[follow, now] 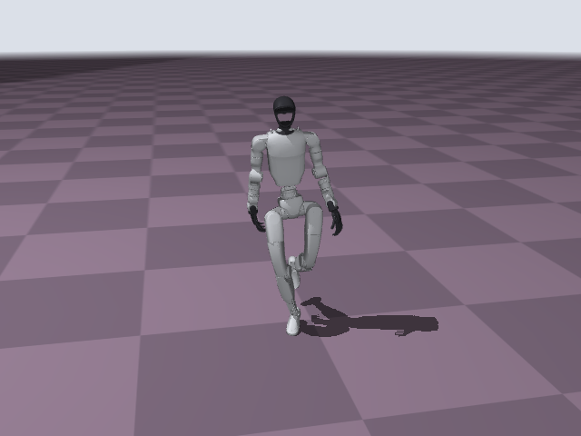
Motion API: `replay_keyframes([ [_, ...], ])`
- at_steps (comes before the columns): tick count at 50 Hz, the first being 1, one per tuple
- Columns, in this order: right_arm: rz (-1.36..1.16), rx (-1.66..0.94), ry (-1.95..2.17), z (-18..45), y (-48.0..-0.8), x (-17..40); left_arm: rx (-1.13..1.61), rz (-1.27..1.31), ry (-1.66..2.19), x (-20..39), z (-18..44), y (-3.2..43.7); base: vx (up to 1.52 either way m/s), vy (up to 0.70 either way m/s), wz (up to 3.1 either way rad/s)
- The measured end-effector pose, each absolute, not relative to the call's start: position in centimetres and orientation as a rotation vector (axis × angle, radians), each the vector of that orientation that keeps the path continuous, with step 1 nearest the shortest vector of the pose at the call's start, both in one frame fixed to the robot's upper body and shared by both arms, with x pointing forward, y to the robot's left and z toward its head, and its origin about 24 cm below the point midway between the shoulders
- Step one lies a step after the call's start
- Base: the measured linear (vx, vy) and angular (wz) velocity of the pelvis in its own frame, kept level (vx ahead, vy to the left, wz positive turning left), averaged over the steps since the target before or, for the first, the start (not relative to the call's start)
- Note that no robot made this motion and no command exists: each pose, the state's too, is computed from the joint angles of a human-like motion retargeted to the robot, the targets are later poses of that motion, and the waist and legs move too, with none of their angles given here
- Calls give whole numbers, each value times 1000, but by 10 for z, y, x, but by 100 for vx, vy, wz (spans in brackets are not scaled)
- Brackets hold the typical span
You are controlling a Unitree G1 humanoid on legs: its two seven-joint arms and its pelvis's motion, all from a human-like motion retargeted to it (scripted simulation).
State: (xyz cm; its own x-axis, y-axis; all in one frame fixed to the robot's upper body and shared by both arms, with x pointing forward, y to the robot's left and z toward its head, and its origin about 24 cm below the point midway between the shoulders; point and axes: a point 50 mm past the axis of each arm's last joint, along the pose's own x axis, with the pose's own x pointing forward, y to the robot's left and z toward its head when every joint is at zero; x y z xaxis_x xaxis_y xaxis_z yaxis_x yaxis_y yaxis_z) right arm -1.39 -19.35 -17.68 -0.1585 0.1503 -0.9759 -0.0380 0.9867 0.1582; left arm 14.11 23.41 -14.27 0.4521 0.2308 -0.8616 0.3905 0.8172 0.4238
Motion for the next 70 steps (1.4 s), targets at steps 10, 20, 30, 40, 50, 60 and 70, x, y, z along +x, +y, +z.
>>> replay_keyframes([
  [10,218,-150,1409,-164,-188,117,221,-199,1858,-41,-172,215,81,13,-22],
  [20,283,-412,1063,-130,-187,198,-110,-111,2150,-144,-147,191,108,32,-28],
  [30,201,-435,1297,-163,-195,121,300,-156,1739,-10,-175,216,84,15,63],
  [40,-278,65,1619,-178,-199,-17,693,-290,713,218,-88,213,62,-15,231],
  [50,99,333,2109,-154,-192,-97,452,-252,687,202,-108,158,35,-26,232],
  [60,-107,-187,1986,-160,-244,-57,523,-192,1246,122,-161,200,0,-20,314],
  [70,-363,-119,1723,-169,-244,-22,534,-335,1667,-12,-177,212,21,-12,206],
])
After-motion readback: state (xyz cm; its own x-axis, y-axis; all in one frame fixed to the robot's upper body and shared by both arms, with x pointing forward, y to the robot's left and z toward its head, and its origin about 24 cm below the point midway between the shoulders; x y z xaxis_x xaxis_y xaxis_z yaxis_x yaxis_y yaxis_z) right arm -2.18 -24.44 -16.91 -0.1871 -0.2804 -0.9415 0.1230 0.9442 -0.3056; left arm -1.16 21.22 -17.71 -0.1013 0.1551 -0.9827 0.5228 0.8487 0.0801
